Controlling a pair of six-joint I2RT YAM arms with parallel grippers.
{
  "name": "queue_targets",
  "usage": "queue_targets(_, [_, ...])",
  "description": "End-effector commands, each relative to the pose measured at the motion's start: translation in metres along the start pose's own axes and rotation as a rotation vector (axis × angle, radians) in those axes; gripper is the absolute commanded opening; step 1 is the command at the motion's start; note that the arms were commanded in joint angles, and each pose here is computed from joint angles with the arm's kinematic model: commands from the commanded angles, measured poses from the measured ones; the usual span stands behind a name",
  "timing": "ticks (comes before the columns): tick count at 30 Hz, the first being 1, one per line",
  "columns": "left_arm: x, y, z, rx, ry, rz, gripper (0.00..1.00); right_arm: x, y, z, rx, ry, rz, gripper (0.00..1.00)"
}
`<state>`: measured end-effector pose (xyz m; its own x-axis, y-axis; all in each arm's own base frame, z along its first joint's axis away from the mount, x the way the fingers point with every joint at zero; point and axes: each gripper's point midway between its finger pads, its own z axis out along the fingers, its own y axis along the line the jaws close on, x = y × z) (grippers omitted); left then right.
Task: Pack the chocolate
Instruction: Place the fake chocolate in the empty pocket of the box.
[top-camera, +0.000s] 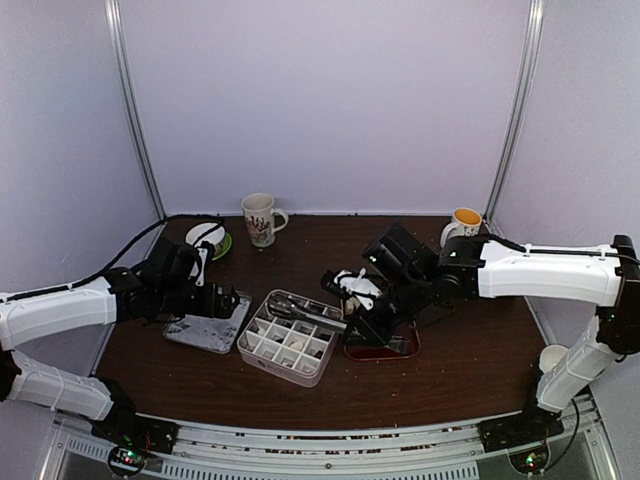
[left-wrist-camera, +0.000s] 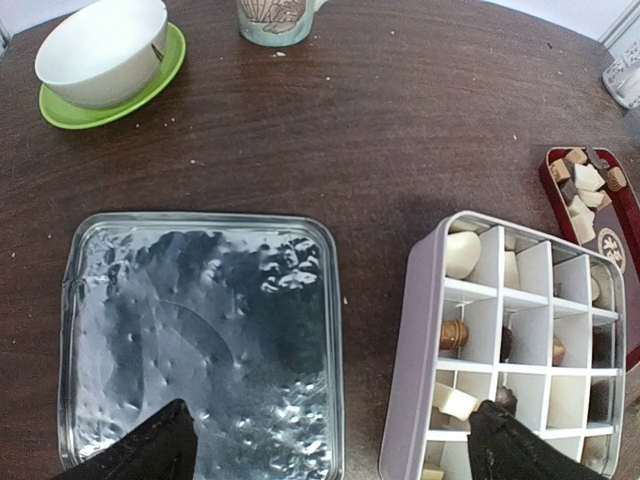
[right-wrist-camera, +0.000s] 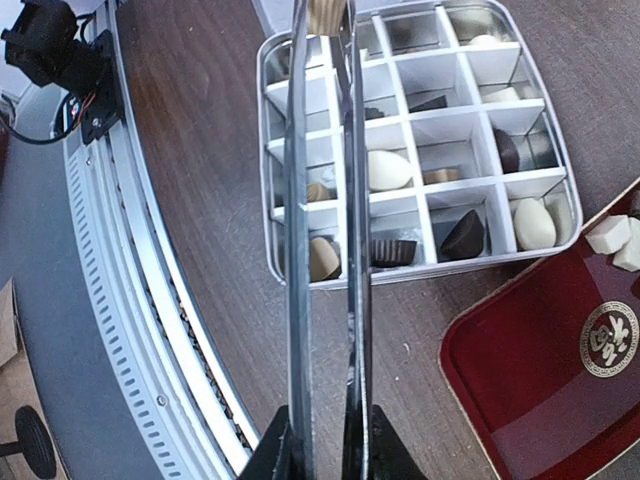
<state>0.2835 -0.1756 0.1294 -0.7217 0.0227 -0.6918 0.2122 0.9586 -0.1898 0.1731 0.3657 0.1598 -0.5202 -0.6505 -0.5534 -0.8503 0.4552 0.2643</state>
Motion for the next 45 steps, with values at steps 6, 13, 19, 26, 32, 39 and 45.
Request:
queue_targets(6, [-0.007,-0.006,0.004,0.04,-0.02,-0.023,0.97,0.013,0.015,0.017,0.021,0.084,-0.099,0.21])
queue_targets(13, [-0.005,-0.005,0.004,0.04,-0.015,-0.022,0.97,0.022,0.018,0.03,0.048,0.135,-0.126,0.21])
queue_targets(19, [-0.003,-0.003,0.003,0.035,-0.011,-0.023,0.97,0.016,0.018,0.032,0.06,0.12,-0.127,0.22])
queue_targets(26, [-0.003,-0.001,0.004,0.028,-0.009,-0.011,0.98,0.019,0.014,0.036,0.078,0.144,-0.138,0.24])
queue_targets(32, [-0.003,-0.003,0.006,0.035,-0.004,-0.01,0.98,0.015,0.015,0.038,0.083,0.138,-0.142,0.24])
queue_targets(39, [-0.001,-0.001,0.005,0.03,0.001,-0.006,0.98,0.013,0.015,0.039,0.094,0.131,-0.144,0.32])
queue_targets(45, [-0.001,-0.001,0.004,0.028,0.0,-0.005,0.98,0.007,0.016,0.034,0.098,0.106,-0.148,0.34])
